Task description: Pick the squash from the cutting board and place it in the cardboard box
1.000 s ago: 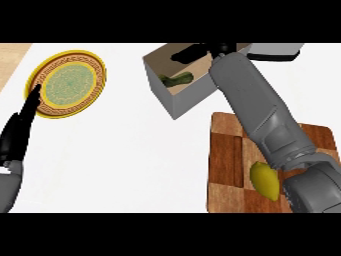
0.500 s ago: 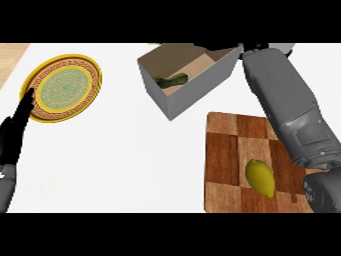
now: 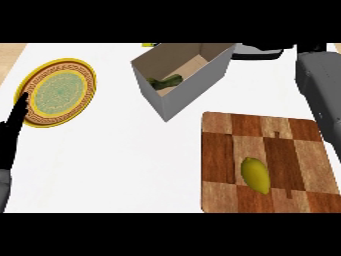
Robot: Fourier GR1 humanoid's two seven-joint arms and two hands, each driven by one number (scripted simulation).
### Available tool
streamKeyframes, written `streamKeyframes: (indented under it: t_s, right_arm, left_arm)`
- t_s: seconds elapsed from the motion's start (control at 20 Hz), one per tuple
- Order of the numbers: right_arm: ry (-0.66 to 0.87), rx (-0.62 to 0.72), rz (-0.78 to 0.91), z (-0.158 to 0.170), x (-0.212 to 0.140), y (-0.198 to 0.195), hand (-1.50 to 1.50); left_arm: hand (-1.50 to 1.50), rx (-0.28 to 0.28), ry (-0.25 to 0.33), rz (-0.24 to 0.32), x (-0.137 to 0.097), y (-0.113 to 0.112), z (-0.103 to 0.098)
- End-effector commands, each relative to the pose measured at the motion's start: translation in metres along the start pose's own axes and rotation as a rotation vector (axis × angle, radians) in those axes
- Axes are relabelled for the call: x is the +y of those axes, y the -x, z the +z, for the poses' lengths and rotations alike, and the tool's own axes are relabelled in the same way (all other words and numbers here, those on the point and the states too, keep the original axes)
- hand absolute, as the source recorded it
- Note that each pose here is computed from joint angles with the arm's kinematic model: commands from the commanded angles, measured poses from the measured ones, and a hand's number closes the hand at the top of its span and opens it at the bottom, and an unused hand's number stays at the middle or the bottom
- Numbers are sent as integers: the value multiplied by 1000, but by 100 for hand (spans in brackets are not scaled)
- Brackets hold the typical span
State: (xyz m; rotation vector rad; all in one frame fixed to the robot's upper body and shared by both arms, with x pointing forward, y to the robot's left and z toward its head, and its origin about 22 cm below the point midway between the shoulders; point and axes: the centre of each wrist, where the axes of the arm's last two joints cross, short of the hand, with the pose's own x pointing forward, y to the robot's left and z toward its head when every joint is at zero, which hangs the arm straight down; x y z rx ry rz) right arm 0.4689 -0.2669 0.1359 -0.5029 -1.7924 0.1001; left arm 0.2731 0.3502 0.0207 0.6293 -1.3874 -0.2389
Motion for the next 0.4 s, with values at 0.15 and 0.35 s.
streamKeyframes:
  t_s: [0.15, 0.35]
  right_arm:
    - [-16, -2, 24, 18, -95, 49, -150]
    - [-115, 31, 84, 25, -107, 59, -150]
  left_arm:
    - [0, -1, -25, 2, -2, 5, 5]
    - [0, 24, -17, 3, 9, 12, 11]
